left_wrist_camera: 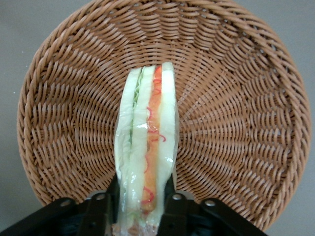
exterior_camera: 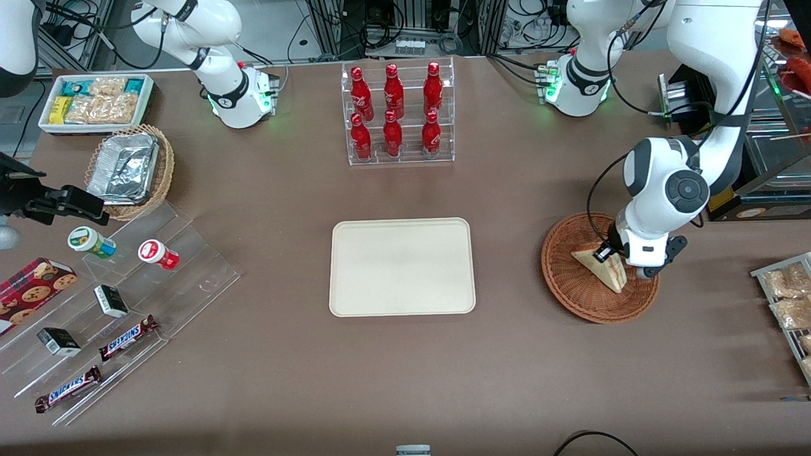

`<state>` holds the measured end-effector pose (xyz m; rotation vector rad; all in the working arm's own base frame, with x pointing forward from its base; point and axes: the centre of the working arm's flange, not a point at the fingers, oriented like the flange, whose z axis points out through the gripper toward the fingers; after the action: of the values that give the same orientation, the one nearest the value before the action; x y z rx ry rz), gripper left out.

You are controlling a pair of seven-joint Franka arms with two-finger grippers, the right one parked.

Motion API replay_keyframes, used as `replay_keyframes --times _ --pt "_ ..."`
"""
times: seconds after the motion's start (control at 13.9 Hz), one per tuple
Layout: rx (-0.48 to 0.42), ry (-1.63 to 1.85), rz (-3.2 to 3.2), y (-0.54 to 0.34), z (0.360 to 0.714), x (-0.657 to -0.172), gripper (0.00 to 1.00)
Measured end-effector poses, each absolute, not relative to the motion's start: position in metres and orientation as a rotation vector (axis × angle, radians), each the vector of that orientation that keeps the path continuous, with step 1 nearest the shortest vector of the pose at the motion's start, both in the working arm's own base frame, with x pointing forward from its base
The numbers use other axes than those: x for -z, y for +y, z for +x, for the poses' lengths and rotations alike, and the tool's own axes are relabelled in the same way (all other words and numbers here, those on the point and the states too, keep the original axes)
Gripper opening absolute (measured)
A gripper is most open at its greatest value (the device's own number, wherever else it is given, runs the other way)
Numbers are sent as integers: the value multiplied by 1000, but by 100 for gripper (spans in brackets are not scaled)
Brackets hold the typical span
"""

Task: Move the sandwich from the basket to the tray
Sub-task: 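Lower the left gripper and close it on the wrapped sandwich, then lift the sandwich and carry it over the cream tray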

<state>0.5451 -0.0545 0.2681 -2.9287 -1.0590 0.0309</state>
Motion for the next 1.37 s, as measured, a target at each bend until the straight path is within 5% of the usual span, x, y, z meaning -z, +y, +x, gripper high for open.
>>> replay_keyframes --times 0.5,0.79,1.37 --pt "-123 -934 -2932 -92 566 -368 15" --pt "-111 -737 -2999 -171 559 -436 15" --pt "-118 -337 -3101 -353 531 -418 15"
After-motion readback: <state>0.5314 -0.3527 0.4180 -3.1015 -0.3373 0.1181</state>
